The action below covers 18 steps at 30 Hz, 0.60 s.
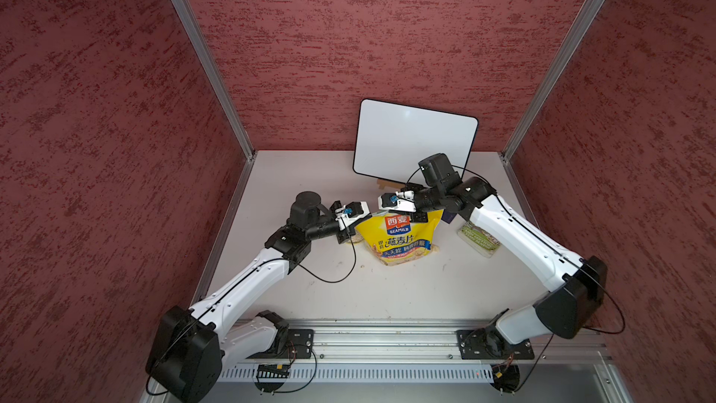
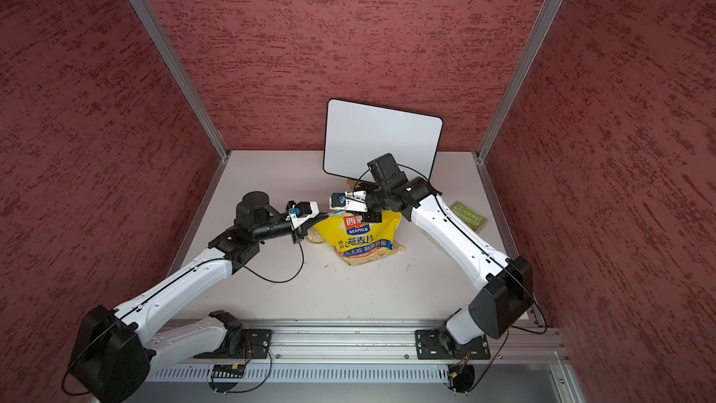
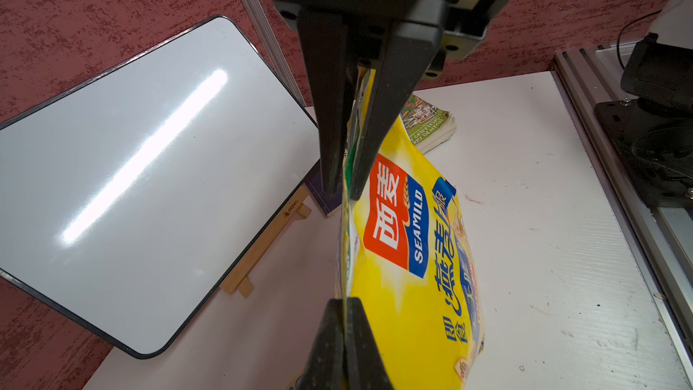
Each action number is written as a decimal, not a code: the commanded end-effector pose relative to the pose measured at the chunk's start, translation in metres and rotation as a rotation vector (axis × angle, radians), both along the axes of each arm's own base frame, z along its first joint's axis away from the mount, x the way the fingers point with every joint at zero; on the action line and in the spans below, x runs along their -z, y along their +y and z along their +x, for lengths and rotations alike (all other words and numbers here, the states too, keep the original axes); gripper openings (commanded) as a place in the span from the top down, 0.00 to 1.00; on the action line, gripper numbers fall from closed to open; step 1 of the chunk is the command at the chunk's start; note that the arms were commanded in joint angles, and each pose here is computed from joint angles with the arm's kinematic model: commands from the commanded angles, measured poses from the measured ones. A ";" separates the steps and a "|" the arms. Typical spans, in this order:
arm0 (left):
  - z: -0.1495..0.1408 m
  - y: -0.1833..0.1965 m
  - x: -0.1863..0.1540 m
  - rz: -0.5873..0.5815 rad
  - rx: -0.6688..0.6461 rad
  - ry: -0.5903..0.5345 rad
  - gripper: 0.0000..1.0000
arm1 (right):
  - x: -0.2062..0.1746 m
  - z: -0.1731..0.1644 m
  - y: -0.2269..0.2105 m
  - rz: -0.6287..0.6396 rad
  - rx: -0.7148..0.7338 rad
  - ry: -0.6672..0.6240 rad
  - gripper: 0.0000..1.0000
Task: Pour the oats into the breakfast bowl
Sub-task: Close the oats bag at the center of the board.
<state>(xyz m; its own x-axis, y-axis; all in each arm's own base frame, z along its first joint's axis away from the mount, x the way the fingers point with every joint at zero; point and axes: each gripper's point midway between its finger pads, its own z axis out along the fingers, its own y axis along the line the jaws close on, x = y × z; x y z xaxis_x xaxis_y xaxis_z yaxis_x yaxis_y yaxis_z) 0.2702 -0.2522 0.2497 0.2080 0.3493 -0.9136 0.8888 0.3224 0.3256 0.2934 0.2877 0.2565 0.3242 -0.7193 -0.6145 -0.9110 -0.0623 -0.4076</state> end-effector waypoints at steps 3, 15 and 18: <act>-0.006 0.000 -0.011 -0.030 0.014 -0.035 1.00 | -0.009 0.003 -0.018 -0.045 0.038 -0.040 1.00; -0.007 0.001 -0.011 -0.028 0.011 -0.031 1.00 | -0.016 0.014 -0.045 -0.072 0.103 -0.057 1.00; -0.007 0.001 -0.011 -0.027 0.011 -0.032 1.00 | -0.013 0.017 -0.047 -0.071 0.113 -0.061 0.98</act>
